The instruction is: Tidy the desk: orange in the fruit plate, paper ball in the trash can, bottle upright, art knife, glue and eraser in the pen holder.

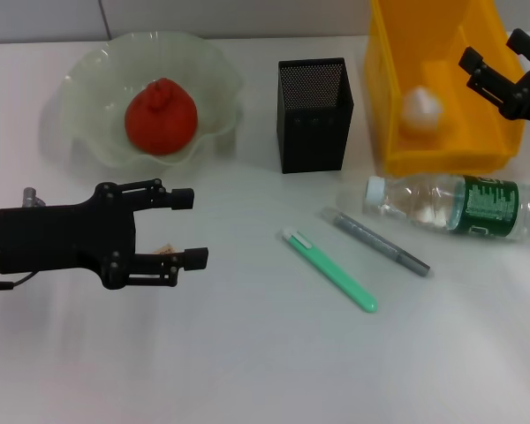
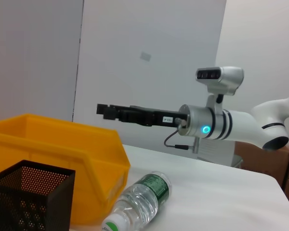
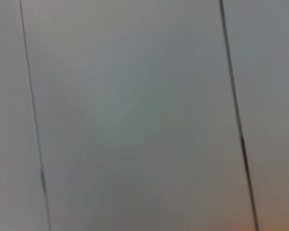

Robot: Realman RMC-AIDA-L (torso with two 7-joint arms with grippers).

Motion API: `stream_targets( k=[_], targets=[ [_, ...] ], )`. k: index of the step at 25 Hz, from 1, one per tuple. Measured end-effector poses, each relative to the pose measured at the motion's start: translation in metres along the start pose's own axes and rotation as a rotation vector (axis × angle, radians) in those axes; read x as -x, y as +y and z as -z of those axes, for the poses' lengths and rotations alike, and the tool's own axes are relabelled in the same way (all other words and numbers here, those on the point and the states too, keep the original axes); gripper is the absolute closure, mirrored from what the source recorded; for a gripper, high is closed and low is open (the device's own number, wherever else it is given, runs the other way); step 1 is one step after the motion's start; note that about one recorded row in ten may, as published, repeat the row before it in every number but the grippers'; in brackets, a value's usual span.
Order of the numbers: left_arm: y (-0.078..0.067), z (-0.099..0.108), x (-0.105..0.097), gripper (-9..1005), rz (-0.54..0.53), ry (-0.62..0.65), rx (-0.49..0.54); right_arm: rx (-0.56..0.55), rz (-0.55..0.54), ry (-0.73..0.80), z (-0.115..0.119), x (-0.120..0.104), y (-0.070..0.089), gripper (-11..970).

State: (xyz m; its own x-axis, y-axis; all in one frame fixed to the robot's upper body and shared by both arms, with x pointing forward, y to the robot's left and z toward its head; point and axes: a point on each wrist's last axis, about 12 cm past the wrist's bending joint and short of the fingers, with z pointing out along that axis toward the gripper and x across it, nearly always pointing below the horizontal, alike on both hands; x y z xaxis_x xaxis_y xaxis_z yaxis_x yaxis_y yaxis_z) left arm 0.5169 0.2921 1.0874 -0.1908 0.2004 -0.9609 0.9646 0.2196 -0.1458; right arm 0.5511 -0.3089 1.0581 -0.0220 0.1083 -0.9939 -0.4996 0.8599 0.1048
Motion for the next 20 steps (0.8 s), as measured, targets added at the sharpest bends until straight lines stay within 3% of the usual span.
stream_targets(
  k=[3, 6, 7, 8, 12, 20],
  targets=[
    [0.0, 0.0, 0.0, 184, -0.001, 0.0, 0.001, 0.055, -0.042, -0.053, 0.01, 0.006, 0.003, 138],
    [-0.001, 0.001, -0.001, 184, 0.002, 0.001, 0.004, 0.165, -0.066, -0.08, 0.024, 0.013, 0.009, 139],
    [-0.001, 0.002, -0.002, 184, 0.004, 0.003, 0.009, 0.255, -0.067, -0.062, 0.03, 0.015, 0.013, 140],
    [-0.001, 0.002, -0.002, 184, 0.004, 0.003, 0.009, 0.255, -0.067, -0.062, 0.03, 0.015, 0.013, 140],
    [-0.001, 0.001, -0.003, 184, 0.002, 0.007, 0.01, 0.476, -0.044, 0.054, 0.036, 0.015, 0.028, 141],
    [-0.002, -0.003, -0.004, 184, -0.003, 0.008, 0.001, 0.637, -0.029, 0.208, 0.032, 0.006, 0.041, 141]
  ],
)
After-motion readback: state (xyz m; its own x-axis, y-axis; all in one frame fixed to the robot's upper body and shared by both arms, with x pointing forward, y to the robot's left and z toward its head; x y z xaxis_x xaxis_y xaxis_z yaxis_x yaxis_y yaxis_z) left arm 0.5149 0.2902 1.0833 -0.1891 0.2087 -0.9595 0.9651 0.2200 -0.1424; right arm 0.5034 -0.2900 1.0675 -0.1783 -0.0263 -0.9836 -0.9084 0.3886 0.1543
